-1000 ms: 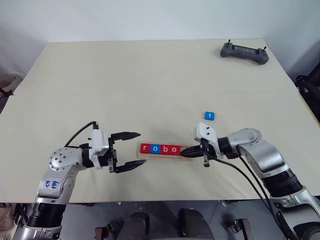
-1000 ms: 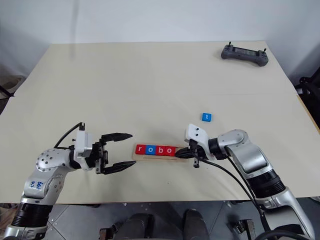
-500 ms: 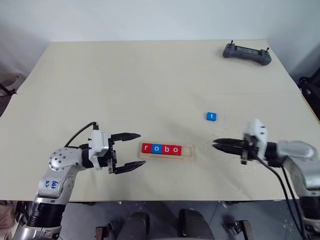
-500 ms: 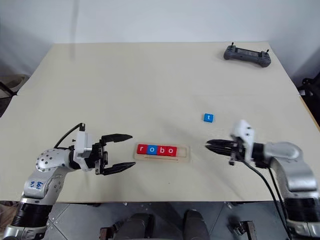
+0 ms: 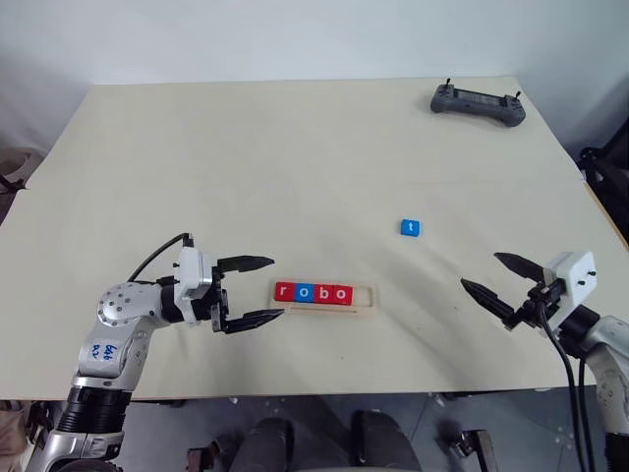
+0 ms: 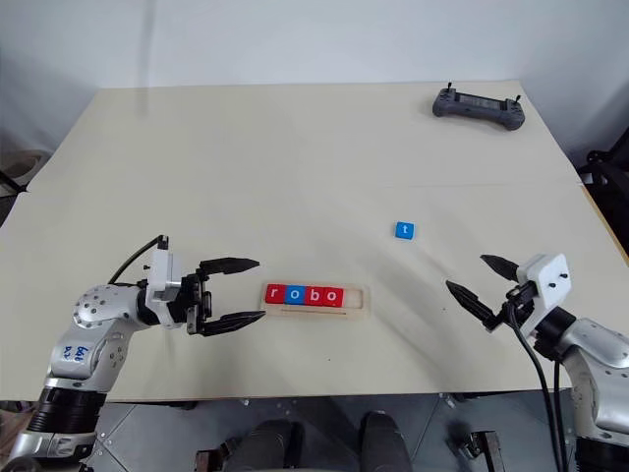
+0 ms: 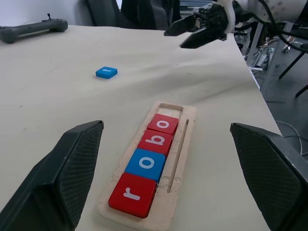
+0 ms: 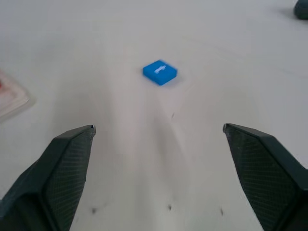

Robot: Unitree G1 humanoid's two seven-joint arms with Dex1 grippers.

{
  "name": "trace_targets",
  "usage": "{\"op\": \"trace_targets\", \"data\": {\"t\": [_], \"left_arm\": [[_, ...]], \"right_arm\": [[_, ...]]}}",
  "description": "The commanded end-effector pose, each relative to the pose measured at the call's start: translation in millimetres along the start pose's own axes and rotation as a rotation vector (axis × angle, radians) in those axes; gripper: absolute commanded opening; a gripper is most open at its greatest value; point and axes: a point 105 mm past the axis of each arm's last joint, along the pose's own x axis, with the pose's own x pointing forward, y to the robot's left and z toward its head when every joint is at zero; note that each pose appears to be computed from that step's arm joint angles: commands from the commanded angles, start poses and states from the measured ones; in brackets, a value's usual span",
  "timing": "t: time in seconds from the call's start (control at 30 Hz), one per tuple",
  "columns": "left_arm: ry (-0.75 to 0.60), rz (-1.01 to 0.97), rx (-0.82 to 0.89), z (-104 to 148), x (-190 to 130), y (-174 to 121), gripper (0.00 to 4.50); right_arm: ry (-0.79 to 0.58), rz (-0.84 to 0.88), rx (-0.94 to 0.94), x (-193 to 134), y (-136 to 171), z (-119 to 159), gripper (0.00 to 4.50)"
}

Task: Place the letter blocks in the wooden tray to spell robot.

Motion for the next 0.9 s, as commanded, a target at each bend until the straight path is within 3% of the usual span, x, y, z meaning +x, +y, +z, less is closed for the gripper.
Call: {"op": "trace_targets", "data": {"t": [0.03, 0.23, 0.4, 0.67, 0.9], "left_arm": [[-0.009, -0.012, 0.030, 5, 1, 0, 4.50], [-0.004, -0.005, 0.035, 5, -1, -3, 4.50], [-0.007, 0.004, 0.037, 4, 0, -6, 4.50], [-0.007, 0.019, 0.045, 5, 0, -8, 4.50], [-0.007, 0.032, 0.052, 7, -1, -9, 4.50]], "right_arm": [[-0.032, 0.030, 0.004, 11, 8, 13, 4.47], [0.031, 0.045, 0.019, 43, 19, 28, 4.47], [0.137, -0.090, 0.021, 73, 6, 26, 4.47], [0.276, -0.232, 0.184, 119, 16, 19, 4.47], [0.294, -0.389, 0.166, 141, 15, 15, 4.47]]}}
